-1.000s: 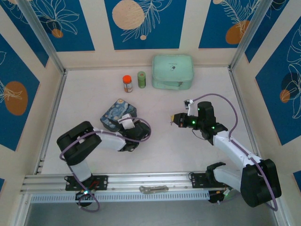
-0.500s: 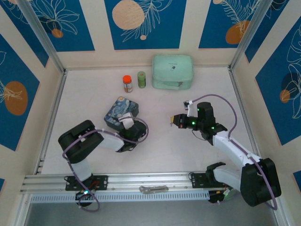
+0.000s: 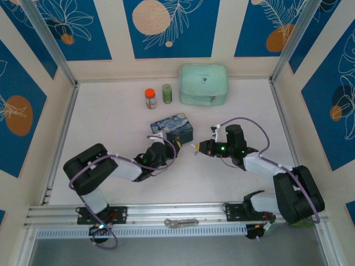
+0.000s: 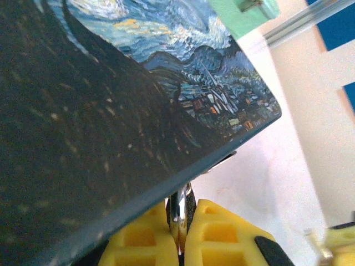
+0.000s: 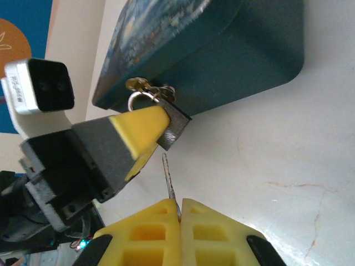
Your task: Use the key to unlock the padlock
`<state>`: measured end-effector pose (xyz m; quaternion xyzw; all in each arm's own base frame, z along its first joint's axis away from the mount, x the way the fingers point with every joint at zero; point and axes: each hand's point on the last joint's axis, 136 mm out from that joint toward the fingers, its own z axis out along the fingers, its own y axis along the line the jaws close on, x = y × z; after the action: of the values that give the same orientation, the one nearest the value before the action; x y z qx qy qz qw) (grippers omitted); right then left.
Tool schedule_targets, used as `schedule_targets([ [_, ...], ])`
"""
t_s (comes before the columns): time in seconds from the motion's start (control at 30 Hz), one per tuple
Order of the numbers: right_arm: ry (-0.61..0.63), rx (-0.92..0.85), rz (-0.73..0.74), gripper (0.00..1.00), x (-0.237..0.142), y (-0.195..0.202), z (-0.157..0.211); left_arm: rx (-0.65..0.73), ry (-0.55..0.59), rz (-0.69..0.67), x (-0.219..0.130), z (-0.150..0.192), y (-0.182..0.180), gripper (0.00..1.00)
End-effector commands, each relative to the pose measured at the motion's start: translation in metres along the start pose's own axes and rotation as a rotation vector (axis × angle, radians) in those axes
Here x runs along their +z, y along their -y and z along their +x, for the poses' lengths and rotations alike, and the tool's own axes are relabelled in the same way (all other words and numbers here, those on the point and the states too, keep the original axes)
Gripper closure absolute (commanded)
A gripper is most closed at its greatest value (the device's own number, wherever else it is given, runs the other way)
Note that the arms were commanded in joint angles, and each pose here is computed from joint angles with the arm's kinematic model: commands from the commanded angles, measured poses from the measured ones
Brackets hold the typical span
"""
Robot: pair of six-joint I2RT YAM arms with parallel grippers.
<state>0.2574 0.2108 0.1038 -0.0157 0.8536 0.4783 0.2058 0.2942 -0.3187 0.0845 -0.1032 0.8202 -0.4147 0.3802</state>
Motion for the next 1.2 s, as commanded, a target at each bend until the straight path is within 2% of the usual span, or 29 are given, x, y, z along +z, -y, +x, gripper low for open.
schedule_targets([
  [0.0,-0.014,0.009,-0.085,1.0,0.003,-0.012,0.004,-0.097,0.015,0.175,-0.001,-0.012,0.044,1.0],
  [0.13,-0.035,0.017,-0.105,1.0,0.006,-0.01,0.008,-0.171,0.006,0.258,0.005,-0.014,0.062,1.0],
  [0.4,-0.033,0.086,-0.135,1.0,0.009,-0.001,0.01,-0.307,0.012,0.371,0.012,-0.013,0.073,1.0],
  [0.6,0.01,0.126,-0.149,1.0,-0.006,0.007,0.006,-0.314,0.044,0.35,0.009,-0.019,0.067,1.0],
  [0.8,0.025,0.131,-0.17,1.0,-0.015,0.007,0.001,-0.359,0.042,0.388,0.011,-0.019,0.07,1.0],
  [1.17,0.031,0.109,-0.208,1.0,-0.015,-0.006,-0.008,-0.367,0.033,0.408,0.012,-0.017,0.073,1.0],
])
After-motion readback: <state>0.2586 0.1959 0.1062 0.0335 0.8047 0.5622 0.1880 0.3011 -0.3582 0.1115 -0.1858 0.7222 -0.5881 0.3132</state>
